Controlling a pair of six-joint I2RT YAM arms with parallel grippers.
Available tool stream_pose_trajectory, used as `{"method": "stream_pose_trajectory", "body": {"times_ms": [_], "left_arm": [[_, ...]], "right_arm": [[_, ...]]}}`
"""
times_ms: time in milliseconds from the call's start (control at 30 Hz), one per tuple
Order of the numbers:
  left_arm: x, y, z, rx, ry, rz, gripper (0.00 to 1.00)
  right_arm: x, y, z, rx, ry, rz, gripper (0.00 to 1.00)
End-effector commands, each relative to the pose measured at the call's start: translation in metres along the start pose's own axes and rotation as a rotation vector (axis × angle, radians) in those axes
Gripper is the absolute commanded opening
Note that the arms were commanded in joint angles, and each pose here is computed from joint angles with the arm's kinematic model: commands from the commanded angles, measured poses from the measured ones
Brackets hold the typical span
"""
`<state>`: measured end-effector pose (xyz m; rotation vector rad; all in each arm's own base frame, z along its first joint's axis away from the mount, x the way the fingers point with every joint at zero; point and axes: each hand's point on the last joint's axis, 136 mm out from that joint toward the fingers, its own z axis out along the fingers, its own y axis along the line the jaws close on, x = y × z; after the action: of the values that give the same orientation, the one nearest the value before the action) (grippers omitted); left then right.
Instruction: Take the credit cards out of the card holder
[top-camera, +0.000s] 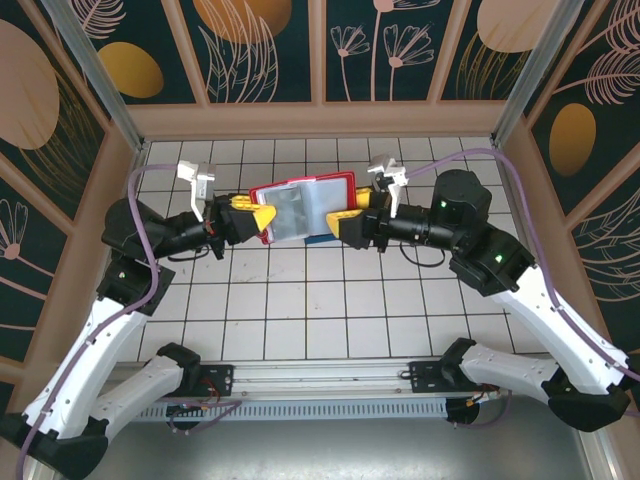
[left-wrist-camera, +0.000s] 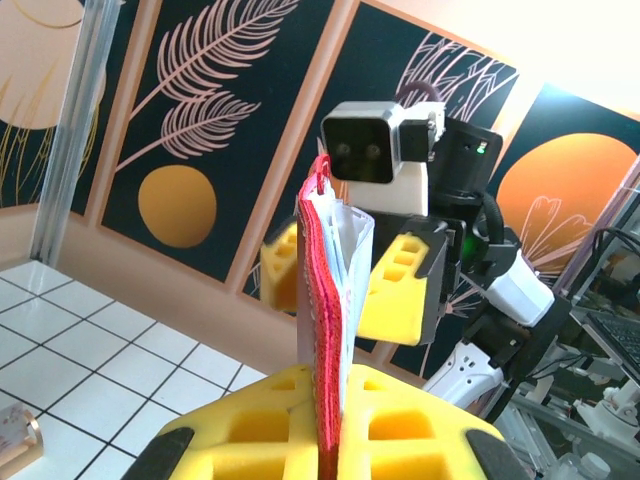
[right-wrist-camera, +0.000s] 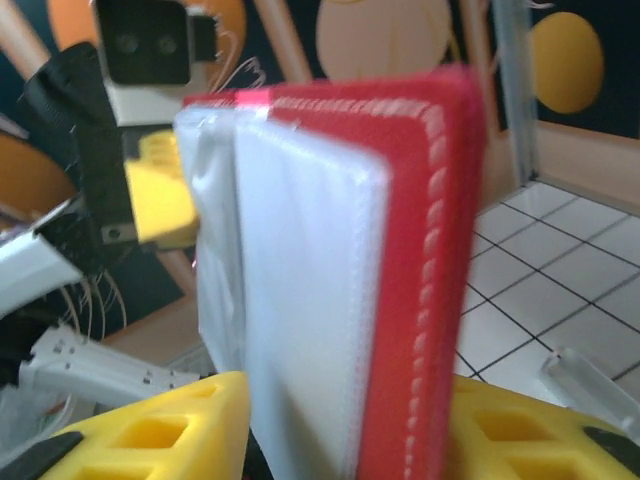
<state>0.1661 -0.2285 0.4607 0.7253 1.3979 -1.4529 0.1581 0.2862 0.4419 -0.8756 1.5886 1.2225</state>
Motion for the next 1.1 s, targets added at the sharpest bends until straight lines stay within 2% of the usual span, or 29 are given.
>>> {"method": "stream_pose_trajectory", "body": {"times_ms": [0,67,167,233,467,533,667,900,1033,1067], "left_arm": [[-0.016,-0.022,-0.003,0.044,-0.019,0.082,0.0],[-0.014,-0.018,-0.003,0.023,-0.012,0.081,0.03],[-0.011,-0.016,-0.004,0.013,-0.01,0.085,0.15],[-0.011,-0.017,-0.004,0.019,-0.011,0.092,0.22],[-0.01,-0.031,-0.01,0.055,-0.013,0.136,0.39],[-0.01,-0.035,-0.011,0.068,-0.012,0.145,0.37],[-0.012,-0.037,-0.011,0.068,-0.017,0.153,0.25],[-0.012,-0.026,-0.004,0.06,0.005,0.122,0.1],[-0.013,-0.023,-0.003,0.046,0.004,0.124,0.11],[-0.013,-0.021,-0.002,0.041,0.005,0.122,0.14]], "right_arm": [[-0.016,0.023,-0.004,-0.12,-0.062,-0.043,0.26],[-0.017,0.021,-0.005,-0.103,-0.065,-0.041,0.12],[-0.02,0.022,-0.008,-0.098,-0.08,-0.048,0.0],[-0.024,0.024,-0.011,-0.098,-0.099,-0.051,0.0],[-0.032,0.023,-0.019,-0.067,-0.141,-0.054,0.0],[-0.034,0.024,-0.02,-0.068,-0.149,-0.054,0.0],[-0.035,0.03,-0.021,-0.102,-0.152,-0.056,0.0],[-0.034,0.039,-0.02,-0.166,-0.142,-0.053,0.0],[-0.032,0.045,-0.02,-0.199,-0.134,-0.05,0.0],[-0.032,0.046,-0.02,-0.208,-0.132,-0.049,0.0]]}}
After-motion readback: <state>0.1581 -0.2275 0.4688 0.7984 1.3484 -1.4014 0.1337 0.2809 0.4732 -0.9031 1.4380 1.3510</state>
